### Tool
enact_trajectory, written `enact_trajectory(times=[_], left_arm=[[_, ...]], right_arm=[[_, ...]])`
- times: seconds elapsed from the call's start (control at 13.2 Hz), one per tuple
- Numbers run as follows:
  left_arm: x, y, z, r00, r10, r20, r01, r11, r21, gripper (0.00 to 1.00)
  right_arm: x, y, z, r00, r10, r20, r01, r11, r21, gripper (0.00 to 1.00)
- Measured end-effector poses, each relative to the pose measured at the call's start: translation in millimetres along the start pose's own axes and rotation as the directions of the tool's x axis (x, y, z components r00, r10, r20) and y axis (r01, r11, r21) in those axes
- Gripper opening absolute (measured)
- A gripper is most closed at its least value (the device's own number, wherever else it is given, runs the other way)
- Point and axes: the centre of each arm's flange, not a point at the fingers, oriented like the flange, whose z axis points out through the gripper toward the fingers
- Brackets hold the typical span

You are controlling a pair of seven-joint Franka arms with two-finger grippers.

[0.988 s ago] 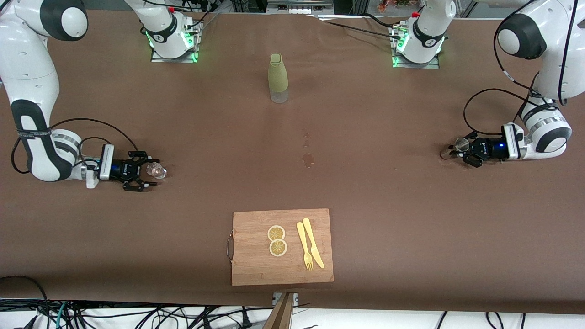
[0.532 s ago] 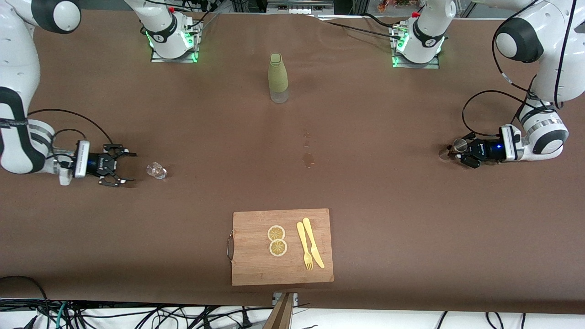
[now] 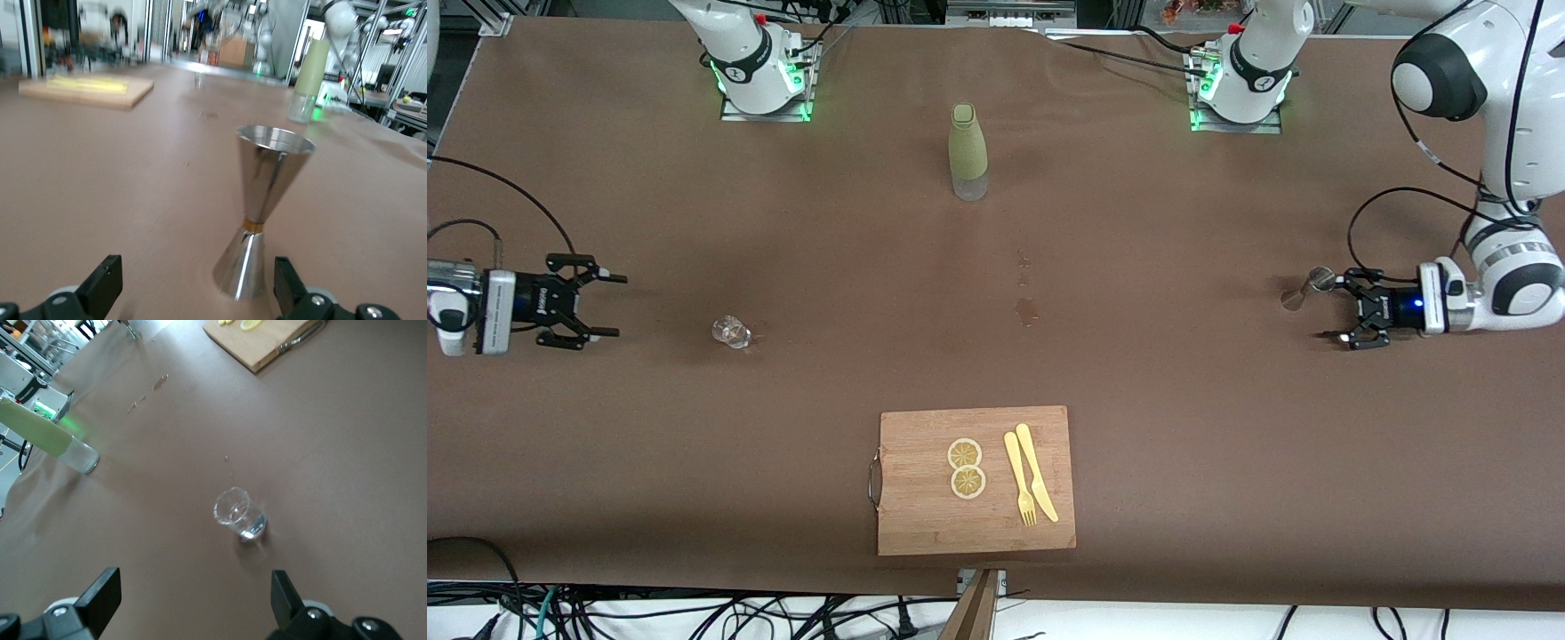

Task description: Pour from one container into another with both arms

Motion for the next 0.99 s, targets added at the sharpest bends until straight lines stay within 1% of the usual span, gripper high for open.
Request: enact_trajectory(times=[0.08,0.15,0.23,0.3,0.38,0.46,0.53,0.61,0.68,0.76,0.84,0.91,0.99], left_arm=[[15,-5,-13,0.994,-0.087,0.062,0.088,0.996,-0.007,1.0],[33,-9,-25,0.978,-0.168,0.122,0.169,0.986,0.001,1.0],[52,-14,-36,0.953,-0.241,0.183,0.242,0.97,0.021,1.0],[74,-17,-44,0.919,-0.316,0.235,0.315,0.948,0.044,1.0],[99,-20,-50,0.87,-0.406,0.279,0.401,0.913,0.075,1.0],[127,-22,-54,0.809,-0.493,0.321,0.483,0.868,0.117,1.0],[159,-23,-55,0.737,-0.572,0.36,0.551,0.817,0.169,1.0],[194,-23,-55,0.654,-0.647,0.392,0.609,0.758,0.235,1.0],[232,-21,-53,0.563,-0.719,0.407,0.653,0.689,0.314,1.0],[268,-16,-52,0.475,-0.784,0.399,0.683,0.615,0.394,1.0],[301,-11,-49,0.395,-0.841,0.37,0.703,0.536,0.467,1.0],[331,-6,-42,0.33,-0.881,0.34,0.713,0.469,0.522,1.0],[358,-2,-31,0.27,-0.909,0.318,0.711,0.411,0.57,1.0]], right_arm=[[13,-13,-11,0.997,0.055,0.047,-0.055,0.998,-0.017,1.0],[29,-27,-21,0.99,0.113,0.086,-0.11,0.993,-0.034,1.0],[45,-42,-28,0.979,0.17,0.112,-0.166,0.985,-0.046,1.0],[61,-57,-36,0.966,0.226,0.127,-0.22,0.974,-0.059,1.0],[76,-73,-46,0.948,0.284,0.14,-0.277,0.958,-0.07,1.0],[89,-91,-59,0.926,0.342,0.161,-0.333,0.939,-0.084,1.0],[102,-110,-78,0.897,0.398,0.193,-0.383,0.917,-0.113,1.0],[116,-130,-98,0.87,0.439,0.225,-0.415,0.897,-0.15,1.0],[130,-148,-114,0.851,0.466,0.243,-0.43,0.883,-0.185,1.0],[141,-161,-125,0.833,0.494,0.247,-0.45,0.866,-0.216,1.0],[147,-168,-129,0.811,0.53,0.248,-0.478,0.844,-0.242,1.0],[153,-170,-127,0.782,0.568,0.259,-0.506,0.819,-0.269,1.0],[161,-172,-119,0.744,0.605,0.284,-0.525,0.792,-0.312,1.0]])
